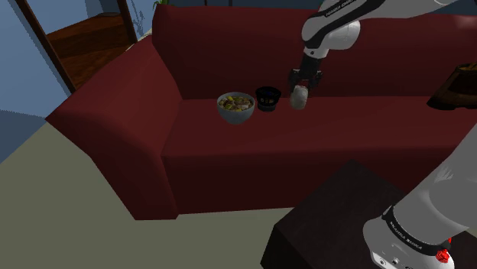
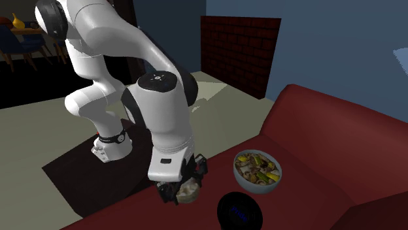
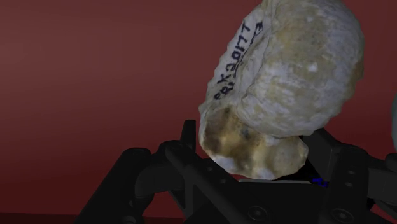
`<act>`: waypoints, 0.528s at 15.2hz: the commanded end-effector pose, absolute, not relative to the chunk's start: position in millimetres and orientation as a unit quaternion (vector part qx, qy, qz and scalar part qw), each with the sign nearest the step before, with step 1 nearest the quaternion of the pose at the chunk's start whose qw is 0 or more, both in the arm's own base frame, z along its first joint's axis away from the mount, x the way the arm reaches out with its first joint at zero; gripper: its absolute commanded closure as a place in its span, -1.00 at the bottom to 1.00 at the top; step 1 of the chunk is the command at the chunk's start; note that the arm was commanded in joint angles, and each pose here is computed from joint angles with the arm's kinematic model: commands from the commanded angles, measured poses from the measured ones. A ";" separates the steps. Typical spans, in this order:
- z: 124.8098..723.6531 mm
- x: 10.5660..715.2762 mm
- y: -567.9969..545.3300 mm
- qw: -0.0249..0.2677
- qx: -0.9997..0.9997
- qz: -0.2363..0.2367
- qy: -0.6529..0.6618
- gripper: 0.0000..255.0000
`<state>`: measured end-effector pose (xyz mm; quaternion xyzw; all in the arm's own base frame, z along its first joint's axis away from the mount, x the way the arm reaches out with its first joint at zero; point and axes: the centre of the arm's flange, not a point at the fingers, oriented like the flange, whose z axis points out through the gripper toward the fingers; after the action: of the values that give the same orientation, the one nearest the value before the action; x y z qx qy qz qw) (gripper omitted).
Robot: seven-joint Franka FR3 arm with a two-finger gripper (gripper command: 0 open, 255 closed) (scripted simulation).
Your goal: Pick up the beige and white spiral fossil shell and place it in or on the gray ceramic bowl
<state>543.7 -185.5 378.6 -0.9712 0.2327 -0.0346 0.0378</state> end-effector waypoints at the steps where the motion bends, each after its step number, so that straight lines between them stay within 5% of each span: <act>1: 390.0 543.8 -186.3 0.038 -0.971 -0.035 0.233 1.00; 8: 427.0 543.8 -186.3 0.038 -0.971 -0.035 0.233 1.00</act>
<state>543.2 -186.3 421.5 -0.9712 0.2327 -0.0346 0.0378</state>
